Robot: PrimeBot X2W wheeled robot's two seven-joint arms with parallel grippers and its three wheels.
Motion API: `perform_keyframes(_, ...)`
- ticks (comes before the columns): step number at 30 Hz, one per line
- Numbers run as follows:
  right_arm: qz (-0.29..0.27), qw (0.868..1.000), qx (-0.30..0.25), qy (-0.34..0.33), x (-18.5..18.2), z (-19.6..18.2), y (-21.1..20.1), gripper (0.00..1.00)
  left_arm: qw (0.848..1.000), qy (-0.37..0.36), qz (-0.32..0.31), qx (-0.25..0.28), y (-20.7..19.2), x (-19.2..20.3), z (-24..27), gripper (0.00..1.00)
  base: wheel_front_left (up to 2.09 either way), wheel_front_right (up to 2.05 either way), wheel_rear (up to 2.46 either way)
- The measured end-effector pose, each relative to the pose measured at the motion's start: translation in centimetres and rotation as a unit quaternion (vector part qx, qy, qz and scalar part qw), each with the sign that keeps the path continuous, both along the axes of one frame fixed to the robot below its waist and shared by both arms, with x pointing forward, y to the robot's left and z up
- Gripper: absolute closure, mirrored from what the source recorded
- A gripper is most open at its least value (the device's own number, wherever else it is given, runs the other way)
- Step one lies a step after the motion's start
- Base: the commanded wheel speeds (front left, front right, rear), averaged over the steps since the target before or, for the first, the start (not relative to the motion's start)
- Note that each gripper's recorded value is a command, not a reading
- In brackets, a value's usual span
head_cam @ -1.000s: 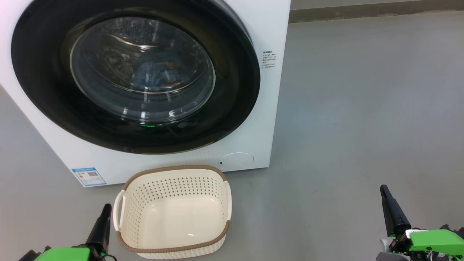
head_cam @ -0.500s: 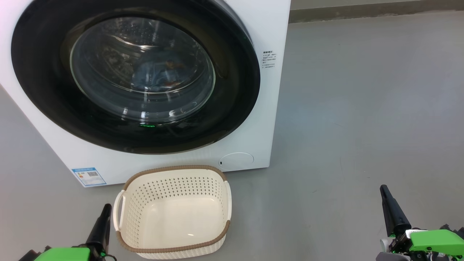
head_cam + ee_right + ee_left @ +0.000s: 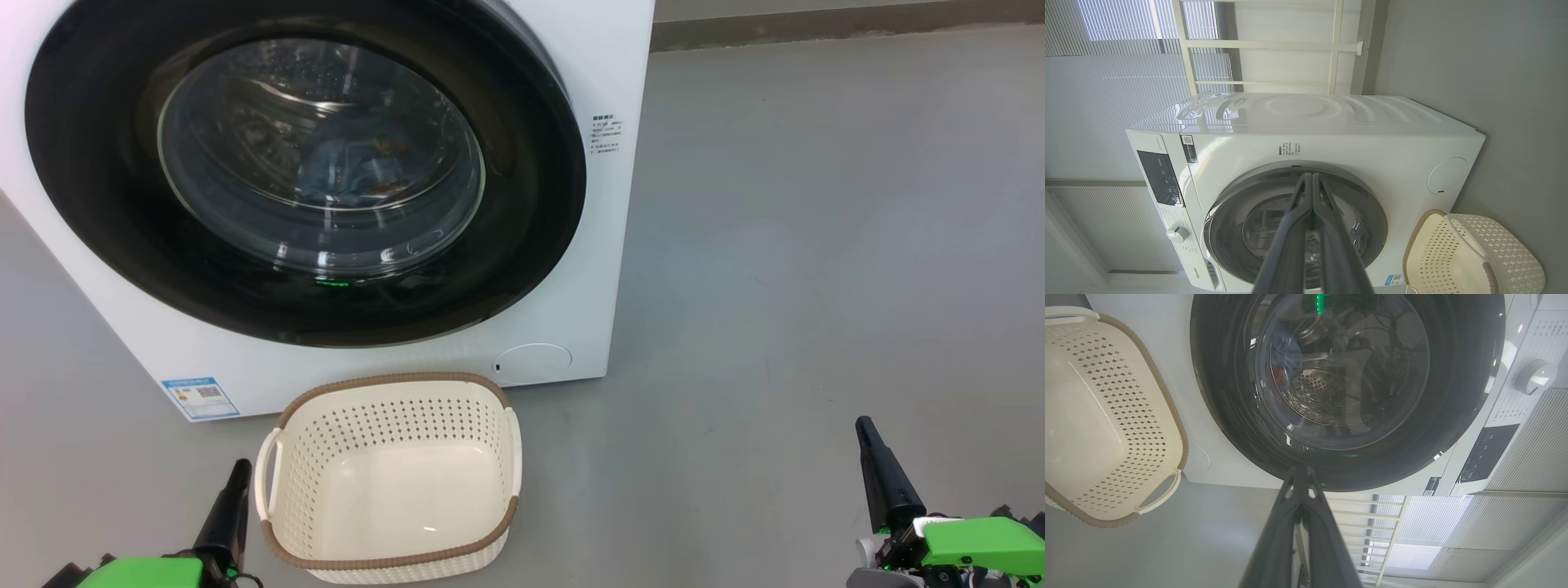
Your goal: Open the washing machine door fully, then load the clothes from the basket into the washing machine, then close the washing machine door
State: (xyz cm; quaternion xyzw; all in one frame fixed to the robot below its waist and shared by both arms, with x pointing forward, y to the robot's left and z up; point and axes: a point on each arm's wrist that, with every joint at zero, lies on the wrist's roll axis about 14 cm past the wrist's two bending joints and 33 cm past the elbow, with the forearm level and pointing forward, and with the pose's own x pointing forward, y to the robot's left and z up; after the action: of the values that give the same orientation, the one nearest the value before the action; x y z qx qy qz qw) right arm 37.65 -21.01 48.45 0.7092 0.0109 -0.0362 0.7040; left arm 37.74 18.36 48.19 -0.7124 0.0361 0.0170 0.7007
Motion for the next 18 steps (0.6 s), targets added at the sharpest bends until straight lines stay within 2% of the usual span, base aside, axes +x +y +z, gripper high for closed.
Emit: perform_keyframes(18,0.0,1.0,0.001,0.0,0.0,-0.01,0.04,1.0,1.0,0.0,0.0,0.0,0.0,0.0,0.0,1.0,0.0,0.0,0.0)
